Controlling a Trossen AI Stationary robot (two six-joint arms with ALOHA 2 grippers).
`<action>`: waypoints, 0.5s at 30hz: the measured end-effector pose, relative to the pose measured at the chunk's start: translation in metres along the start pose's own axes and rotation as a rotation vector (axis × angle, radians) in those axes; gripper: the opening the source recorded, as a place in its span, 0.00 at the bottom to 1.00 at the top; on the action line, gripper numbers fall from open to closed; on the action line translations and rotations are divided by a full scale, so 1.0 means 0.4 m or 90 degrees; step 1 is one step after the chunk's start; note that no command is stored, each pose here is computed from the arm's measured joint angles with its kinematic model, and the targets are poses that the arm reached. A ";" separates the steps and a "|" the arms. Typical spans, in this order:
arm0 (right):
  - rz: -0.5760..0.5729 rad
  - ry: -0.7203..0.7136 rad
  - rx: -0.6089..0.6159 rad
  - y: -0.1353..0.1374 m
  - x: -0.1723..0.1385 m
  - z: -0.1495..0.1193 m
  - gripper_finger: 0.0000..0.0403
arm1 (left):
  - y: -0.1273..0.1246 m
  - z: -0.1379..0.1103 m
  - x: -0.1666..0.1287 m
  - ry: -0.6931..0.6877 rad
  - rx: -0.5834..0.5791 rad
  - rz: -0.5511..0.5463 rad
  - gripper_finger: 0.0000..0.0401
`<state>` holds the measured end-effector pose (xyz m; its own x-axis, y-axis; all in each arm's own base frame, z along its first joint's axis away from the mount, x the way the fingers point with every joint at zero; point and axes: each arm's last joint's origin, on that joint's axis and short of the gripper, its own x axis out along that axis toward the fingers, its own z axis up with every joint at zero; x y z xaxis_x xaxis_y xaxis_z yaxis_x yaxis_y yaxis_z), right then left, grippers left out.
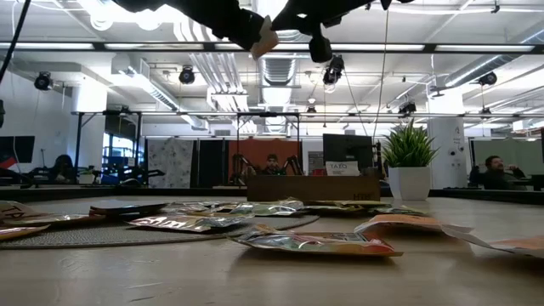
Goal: Pick & Place Tea
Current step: Put the orange tea sachet into the right compartment of the wooden organizer
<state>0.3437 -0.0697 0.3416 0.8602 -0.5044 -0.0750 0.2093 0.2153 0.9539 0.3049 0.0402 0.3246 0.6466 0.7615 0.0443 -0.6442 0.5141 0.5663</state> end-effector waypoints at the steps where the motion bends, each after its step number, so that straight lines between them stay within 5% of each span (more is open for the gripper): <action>1: -0.001 0.001 -0.022 0.001 -0.002 0.000 0.07 | -0.001 0.000 -0.001 0.002 -0.001 -0.002 0.01; 11: -0.041 0.032 -0.252 0.010 -0.044 0.018 0.31 | -0.007 -0.024 -0.005 0.057 -0.004 -0.001 0.00; 15: -0.053 0.060 -0.421 0.029 -0.094 0.041 0.36 | -0.002 -0.040 -0.015 0.092 -0.045 -0.037 0.00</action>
<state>0.3063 -0.0620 0.3604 0.8594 -0.4732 -0.1936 0.4916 0.6607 0.5673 0.2950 0.0416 0.3107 0.6219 0.7756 -0.1084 -0.6378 0.5819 0.5046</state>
